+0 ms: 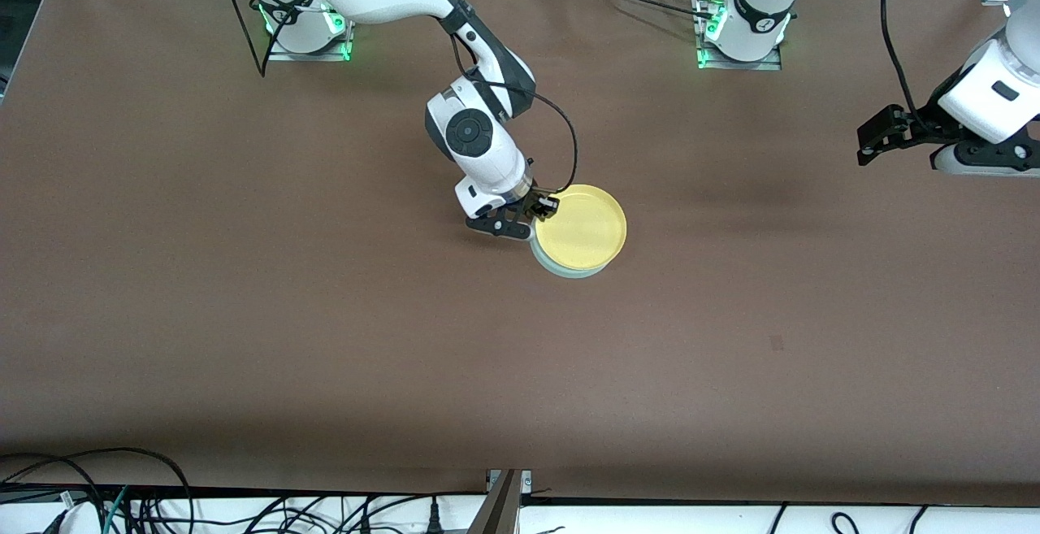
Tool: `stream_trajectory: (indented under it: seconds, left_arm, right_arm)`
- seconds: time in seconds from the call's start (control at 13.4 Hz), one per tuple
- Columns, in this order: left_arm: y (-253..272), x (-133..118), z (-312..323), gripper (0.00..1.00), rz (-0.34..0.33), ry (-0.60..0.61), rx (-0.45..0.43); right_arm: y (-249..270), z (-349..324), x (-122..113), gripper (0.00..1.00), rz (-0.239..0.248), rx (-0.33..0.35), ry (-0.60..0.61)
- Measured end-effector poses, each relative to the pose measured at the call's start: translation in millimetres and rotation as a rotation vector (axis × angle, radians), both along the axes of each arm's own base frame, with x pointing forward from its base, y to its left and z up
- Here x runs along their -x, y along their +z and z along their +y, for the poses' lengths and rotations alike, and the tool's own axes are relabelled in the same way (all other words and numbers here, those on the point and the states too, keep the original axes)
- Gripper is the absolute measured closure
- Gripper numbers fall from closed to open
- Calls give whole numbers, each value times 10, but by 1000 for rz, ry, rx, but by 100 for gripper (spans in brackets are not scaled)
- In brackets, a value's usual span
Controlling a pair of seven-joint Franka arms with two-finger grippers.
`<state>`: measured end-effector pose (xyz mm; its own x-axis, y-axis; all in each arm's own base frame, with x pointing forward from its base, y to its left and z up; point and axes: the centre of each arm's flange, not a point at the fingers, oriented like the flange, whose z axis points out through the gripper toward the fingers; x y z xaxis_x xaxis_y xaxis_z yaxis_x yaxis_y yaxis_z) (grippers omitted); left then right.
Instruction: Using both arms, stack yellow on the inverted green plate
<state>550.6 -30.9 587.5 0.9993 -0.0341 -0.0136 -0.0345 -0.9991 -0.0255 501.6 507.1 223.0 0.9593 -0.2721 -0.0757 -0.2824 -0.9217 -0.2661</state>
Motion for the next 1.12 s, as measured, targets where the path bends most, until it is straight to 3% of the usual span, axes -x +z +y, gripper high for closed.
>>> stream_trajectory:
  seconds: [0.22,0.37,0.45,0.67,0.89,1.12]
  left_arm:
    - [-70,-10,-25,0,14,-5,-1]
    - [-73,-10,-30,0,16,-6,-1]
    - [-77,-11,-32,0,17,-7,-1]
    - [-87,-16,-28,0,18,-6,-1]
    - [-89,-17,-27,0,19,-6,-1]
    - [-90,-16,-30,0,19,-6,-1]
  right_arm:
    - [388,-268,-312,25,-10,33,-33]
    - [1099,-797,-746,4,-11,83,-86]
    - [1508,-1144,-942,0,-21,101,-106]
    - [2416,-2076,-1150,0,-27,129,-73]
    - [2985,-2881,-1063,0,44,147,-16]
    - [3457,-3709,-912,0,81,129,25]
